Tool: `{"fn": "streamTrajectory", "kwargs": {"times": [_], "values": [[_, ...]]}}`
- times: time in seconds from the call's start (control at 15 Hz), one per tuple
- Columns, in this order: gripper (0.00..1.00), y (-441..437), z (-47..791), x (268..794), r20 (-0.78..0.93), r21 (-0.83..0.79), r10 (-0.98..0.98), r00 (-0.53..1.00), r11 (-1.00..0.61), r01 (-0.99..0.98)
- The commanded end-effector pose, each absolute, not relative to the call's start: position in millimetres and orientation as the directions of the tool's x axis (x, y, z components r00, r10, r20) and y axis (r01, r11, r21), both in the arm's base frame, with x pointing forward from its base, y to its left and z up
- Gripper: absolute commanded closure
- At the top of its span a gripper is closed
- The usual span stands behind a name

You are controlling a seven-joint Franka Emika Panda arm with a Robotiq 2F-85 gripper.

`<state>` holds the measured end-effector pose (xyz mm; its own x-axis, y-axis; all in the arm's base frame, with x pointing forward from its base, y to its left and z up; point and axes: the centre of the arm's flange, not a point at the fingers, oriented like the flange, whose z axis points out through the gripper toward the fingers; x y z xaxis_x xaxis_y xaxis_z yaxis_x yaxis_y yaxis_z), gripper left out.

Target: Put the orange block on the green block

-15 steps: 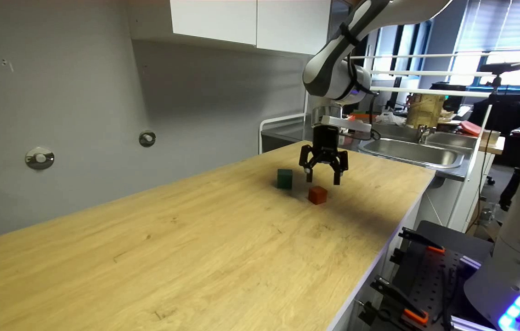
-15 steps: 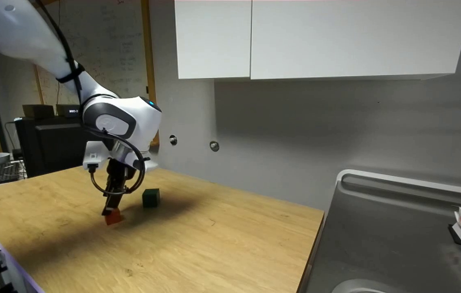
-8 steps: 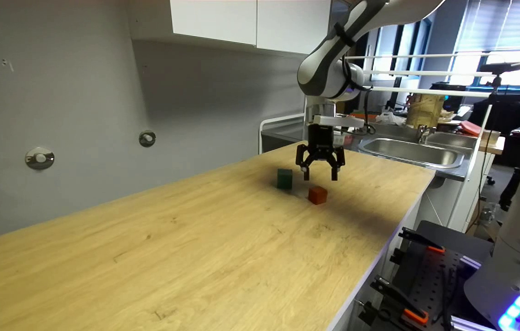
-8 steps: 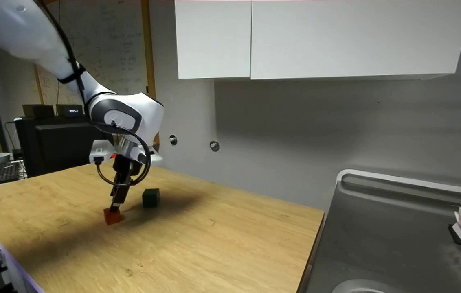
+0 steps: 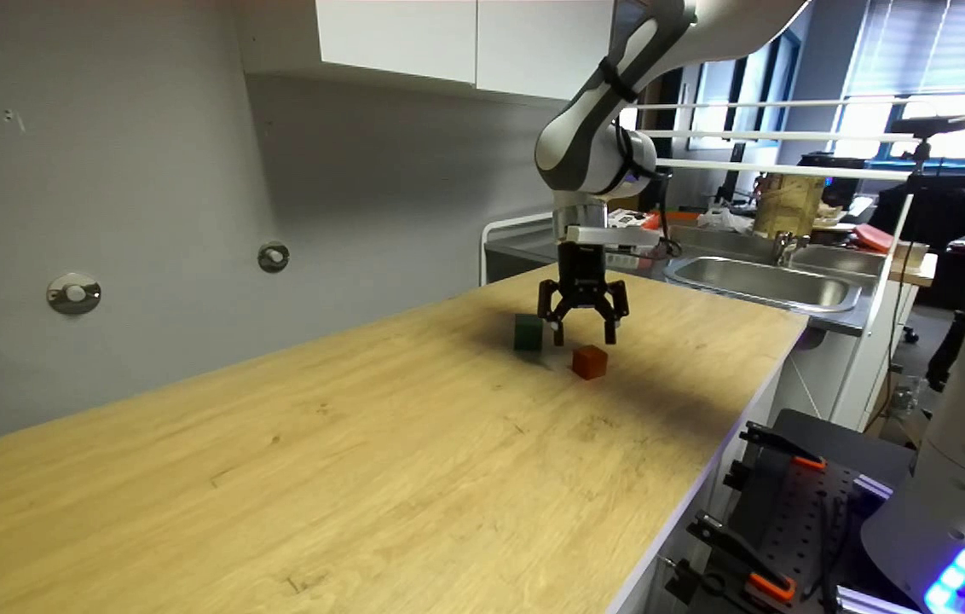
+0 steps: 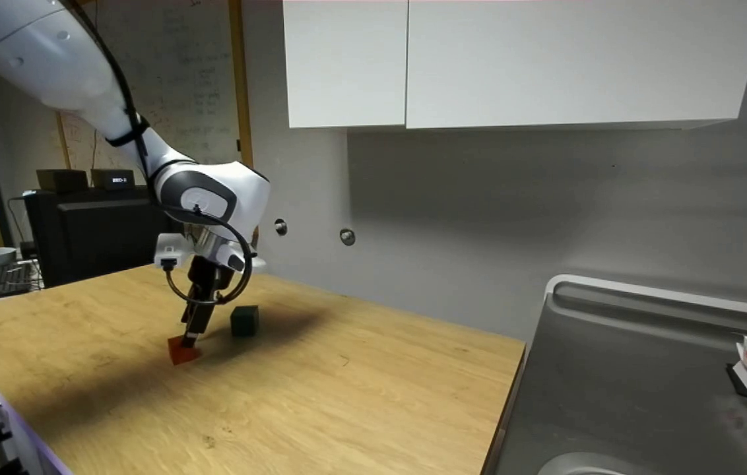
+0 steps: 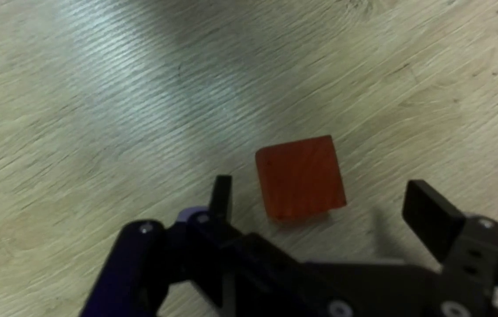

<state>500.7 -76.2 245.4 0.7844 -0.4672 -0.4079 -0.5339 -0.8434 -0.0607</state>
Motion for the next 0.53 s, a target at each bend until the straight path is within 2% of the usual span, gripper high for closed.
{"fn": "streamTrajectory", "kwargs": {"times": [0.0, 0.13, 0.2, 0.27, 0.47], "values": [[0.0, -72.3, 230.7, 509.7, -0.448, -0.038, -0.476, 0.757, -0.836, -0.548], [0.0, -72.3, 222.4, 508.6, -0.463, -0.034, -0.473, 0.749, -0.836, -0.548], [0.25, -72.4, 219.5, 508.1, -0.468, -0.036, -0.47, 0.749, -0.836, -0.547], [0.27, -72.6, 217.5, 507.6, -0.471, -0.031, -0.471, 0.746, -0.836, -0.547], [0.51, -74.3, 216.8, 507.1, -0.473, -0.028, -0.473, 0.743, -0.835, -0.549]]}}
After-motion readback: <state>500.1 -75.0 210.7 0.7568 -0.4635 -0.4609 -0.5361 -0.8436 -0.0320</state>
